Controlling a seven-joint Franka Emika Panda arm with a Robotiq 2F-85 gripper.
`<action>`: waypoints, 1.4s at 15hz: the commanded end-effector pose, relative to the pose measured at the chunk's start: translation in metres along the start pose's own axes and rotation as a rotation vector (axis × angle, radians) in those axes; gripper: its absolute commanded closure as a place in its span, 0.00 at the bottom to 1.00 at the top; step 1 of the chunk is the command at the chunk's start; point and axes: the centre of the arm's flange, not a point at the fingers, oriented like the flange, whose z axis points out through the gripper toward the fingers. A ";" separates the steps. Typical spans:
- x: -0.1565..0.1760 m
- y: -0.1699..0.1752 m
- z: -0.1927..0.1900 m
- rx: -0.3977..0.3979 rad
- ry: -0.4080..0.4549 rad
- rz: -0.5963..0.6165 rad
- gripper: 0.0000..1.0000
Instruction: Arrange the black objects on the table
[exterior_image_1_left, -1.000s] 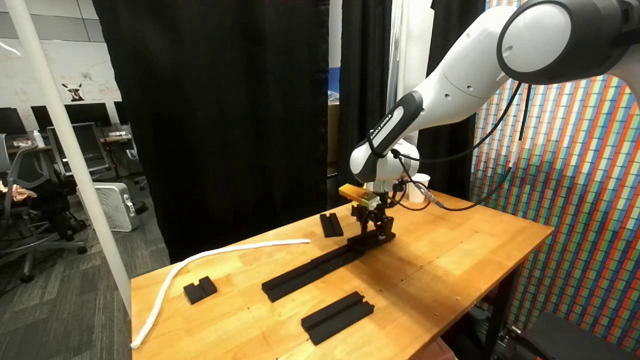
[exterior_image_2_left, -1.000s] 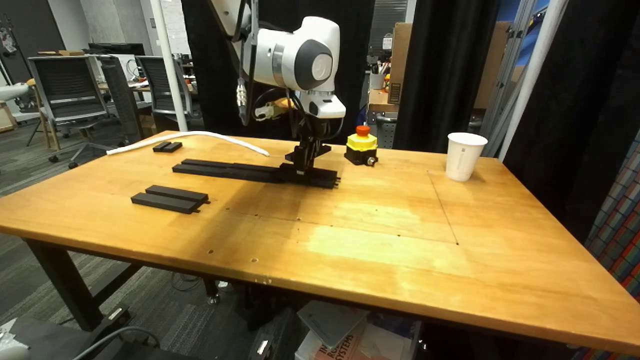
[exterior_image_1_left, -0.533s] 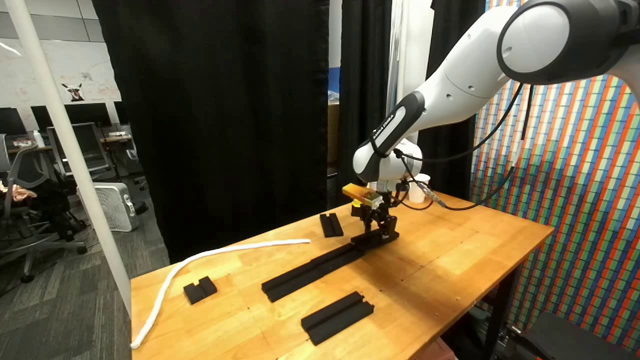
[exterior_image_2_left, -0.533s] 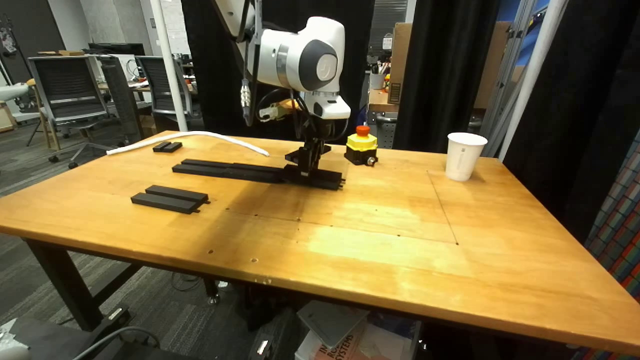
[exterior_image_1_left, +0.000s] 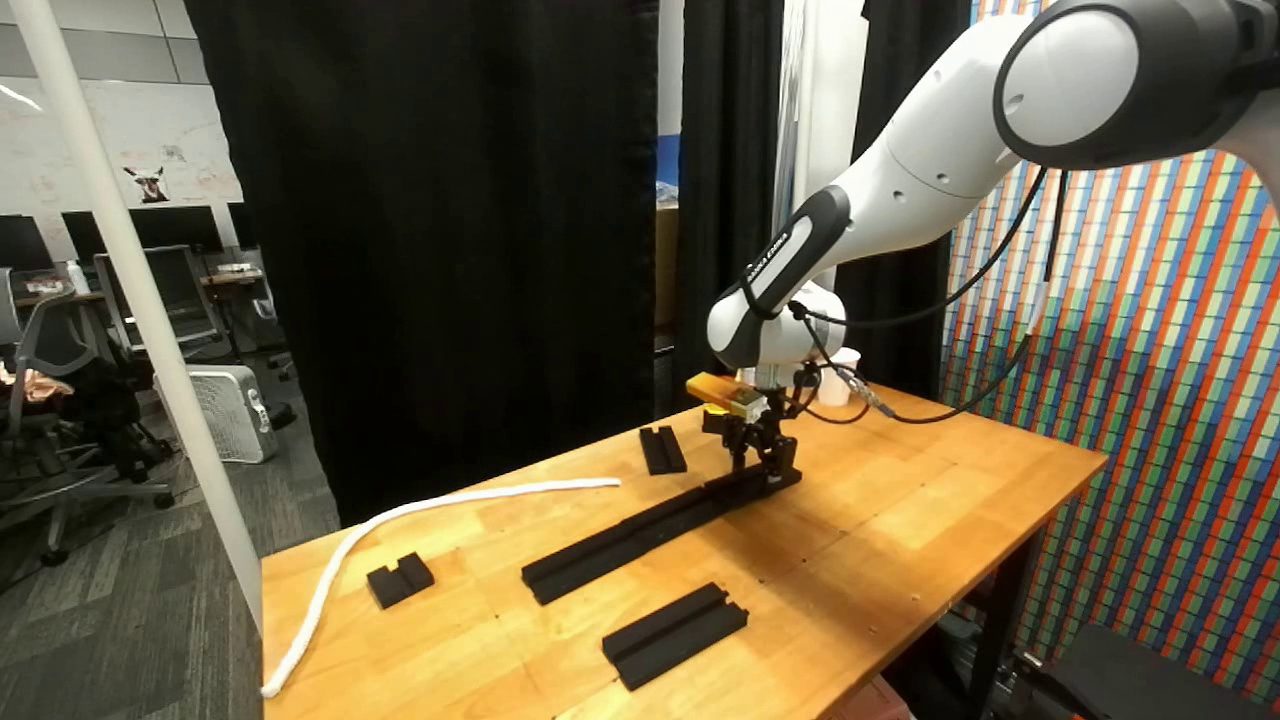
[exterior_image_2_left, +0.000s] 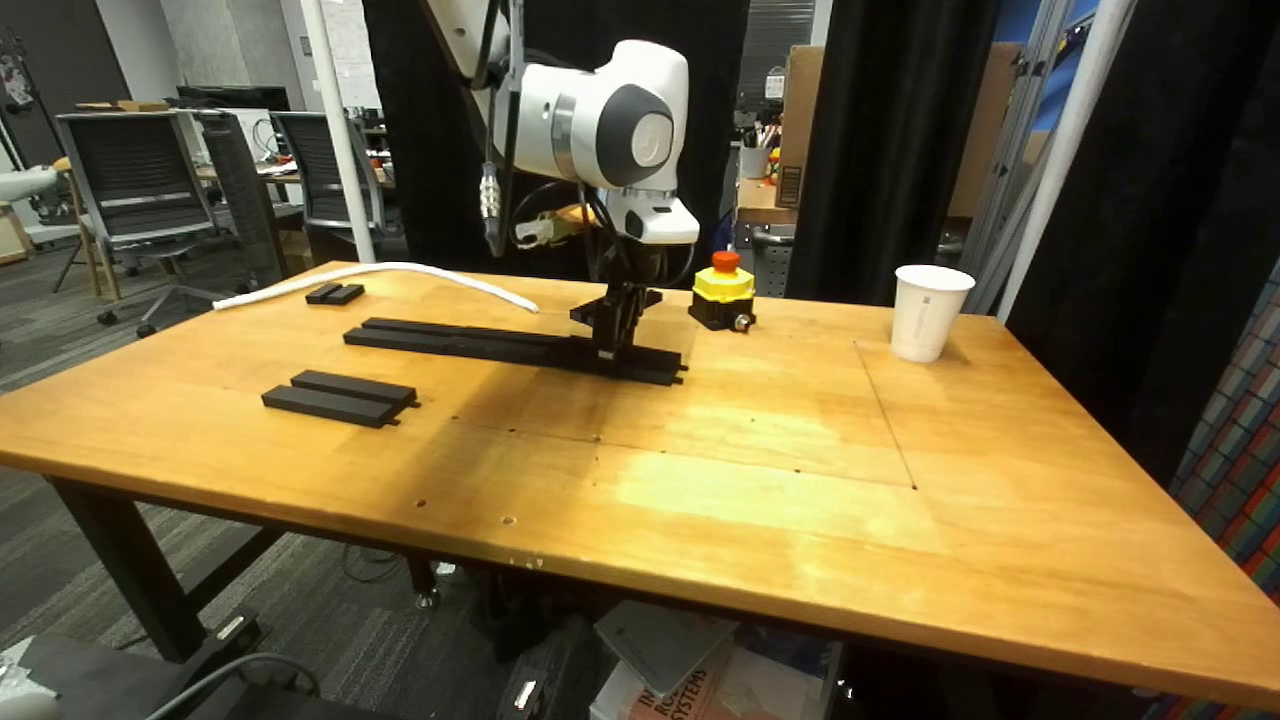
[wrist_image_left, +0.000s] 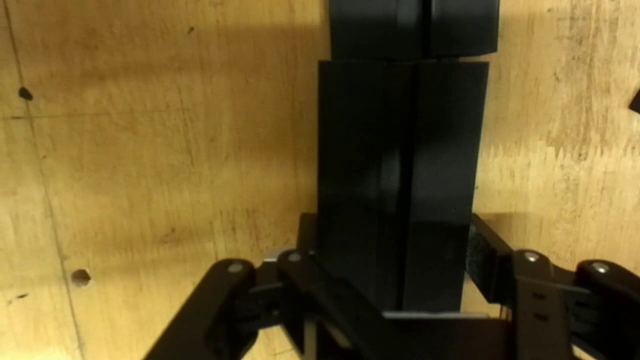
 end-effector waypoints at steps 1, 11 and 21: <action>-0.007 -0.005 -0.006 0.001 -0.003 -0.009 0.55; -0.017 -0.015 -0.005 0.002 -0.006 -0.022 0.55; -0.032 -0.027 0.002 0.010 -0.035 -0.029 0.55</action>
